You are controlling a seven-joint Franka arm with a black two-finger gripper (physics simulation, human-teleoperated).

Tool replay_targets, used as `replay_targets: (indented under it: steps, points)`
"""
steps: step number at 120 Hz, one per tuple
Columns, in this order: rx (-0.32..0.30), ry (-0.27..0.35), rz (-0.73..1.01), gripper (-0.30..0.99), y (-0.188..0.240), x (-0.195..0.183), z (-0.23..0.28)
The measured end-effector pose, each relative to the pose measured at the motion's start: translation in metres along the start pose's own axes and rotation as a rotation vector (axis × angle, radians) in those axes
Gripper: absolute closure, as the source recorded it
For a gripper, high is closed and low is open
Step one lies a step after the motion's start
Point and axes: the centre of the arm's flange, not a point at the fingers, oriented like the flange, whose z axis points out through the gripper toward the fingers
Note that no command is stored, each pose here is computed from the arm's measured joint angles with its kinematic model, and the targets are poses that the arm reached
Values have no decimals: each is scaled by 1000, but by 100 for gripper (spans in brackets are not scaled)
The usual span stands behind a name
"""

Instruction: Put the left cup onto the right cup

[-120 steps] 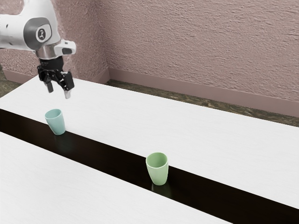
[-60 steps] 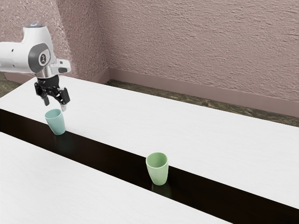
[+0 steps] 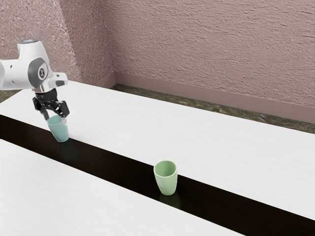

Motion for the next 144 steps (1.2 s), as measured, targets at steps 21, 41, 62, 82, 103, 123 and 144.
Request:
replay_targets:
  steps: [21, 41, 62, 82, 103, 123, 144]
  points:
    - [1, 7, -9, 2, -15, -2, 8]
    - [4, 12, -14, 2, -26, -2, 13]
    - [10, 13, -8, 2, -32, 3, 20]
    - [17, 29, 14, 2, -27, 19, 19]
    - [12, 49, 42, 2, -15, 32, 15]
    - [8, 53, 50, 2, -12, 41, 19]
    - [-1, 40, 48, 2, -12, 42, 31]
